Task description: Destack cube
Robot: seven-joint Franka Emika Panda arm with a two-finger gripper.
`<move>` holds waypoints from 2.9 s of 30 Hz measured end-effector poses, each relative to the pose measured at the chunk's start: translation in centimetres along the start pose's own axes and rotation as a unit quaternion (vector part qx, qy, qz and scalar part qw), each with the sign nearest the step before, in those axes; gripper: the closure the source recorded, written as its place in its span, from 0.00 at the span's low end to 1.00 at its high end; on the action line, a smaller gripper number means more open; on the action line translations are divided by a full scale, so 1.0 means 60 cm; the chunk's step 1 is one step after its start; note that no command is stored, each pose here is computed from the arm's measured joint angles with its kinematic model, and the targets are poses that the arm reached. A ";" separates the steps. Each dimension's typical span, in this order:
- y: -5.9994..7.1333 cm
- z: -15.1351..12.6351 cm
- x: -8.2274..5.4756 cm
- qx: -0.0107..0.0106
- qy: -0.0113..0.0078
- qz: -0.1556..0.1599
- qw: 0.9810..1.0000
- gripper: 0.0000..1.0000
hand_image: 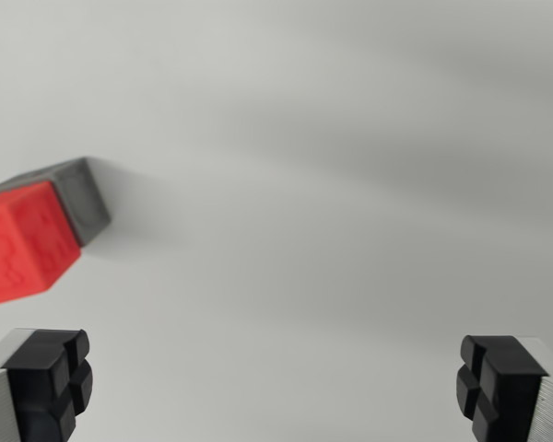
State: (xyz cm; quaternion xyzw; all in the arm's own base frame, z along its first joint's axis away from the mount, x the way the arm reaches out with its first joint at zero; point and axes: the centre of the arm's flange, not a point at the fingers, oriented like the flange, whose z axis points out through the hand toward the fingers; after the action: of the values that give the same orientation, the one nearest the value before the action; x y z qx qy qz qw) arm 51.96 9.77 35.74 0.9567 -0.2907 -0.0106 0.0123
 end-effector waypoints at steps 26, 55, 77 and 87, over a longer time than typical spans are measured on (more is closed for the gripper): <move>-0.077 0.059 -0.139 0.007 0.005 -0.084 0.996 0.00; -0.136 0.181 -0.238 0.012 0.005 -0.141 0.990 0.00; -0.137 0.301 -0.237 0.012 0.005 -0.141 0.990 0.00; -0.137 0.313 -0.237 0.012 0.006 -0.140 0.990 1.00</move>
State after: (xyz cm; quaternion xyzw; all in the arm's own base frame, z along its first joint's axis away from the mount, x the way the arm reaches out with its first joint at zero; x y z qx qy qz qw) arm 44.20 24.21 16.89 0.9881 -0.1537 -0.0032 0.0005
